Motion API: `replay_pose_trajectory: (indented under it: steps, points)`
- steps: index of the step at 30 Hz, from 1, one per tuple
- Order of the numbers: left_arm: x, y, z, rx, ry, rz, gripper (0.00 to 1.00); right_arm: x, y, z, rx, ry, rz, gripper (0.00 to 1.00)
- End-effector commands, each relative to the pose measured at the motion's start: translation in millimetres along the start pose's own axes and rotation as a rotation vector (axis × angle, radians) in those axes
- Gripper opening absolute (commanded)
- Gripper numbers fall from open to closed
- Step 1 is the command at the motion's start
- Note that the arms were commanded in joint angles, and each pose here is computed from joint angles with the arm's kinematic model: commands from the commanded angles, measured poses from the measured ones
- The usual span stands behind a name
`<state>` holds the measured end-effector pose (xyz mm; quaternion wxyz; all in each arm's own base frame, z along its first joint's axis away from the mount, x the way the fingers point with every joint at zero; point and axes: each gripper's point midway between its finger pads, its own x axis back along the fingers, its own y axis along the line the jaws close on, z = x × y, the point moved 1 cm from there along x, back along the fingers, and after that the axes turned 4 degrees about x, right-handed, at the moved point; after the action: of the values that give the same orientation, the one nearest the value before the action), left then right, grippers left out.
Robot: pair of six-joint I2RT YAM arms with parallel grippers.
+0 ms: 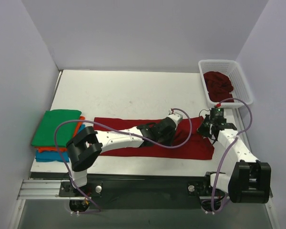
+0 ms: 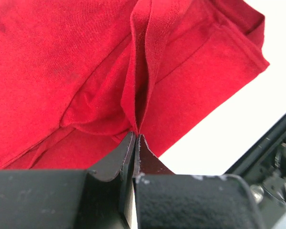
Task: Fold and stack the t-shirts
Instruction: Fold the other side of the tshirt into a rectangle
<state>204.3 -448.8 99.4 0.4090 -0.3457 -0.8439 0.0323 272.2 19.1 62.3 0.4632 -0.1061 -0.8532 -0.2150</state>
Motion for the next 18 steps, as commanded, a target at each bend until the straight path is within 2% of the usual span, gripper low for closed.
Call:
replay_pose_trajectory:
  steps: [1, 14, 18]
  points:
    - [22, -4, -17, 0.006, -0.01, 0.068, 0.01, 12, -9, 20, -0.022, 0.028, 0.004, 0.0]
    - [33, 18, -8, 0.041, 0.099, 0.152, 0.01, 50, -18, 61, -0.097, -0.014, -0.057, 0.0]
    - [26, 26, 1, 0.044, 0.148, 0.155, 0.01, 53, -19, 75, -0.13, 0.012, -0.065, 0.0]
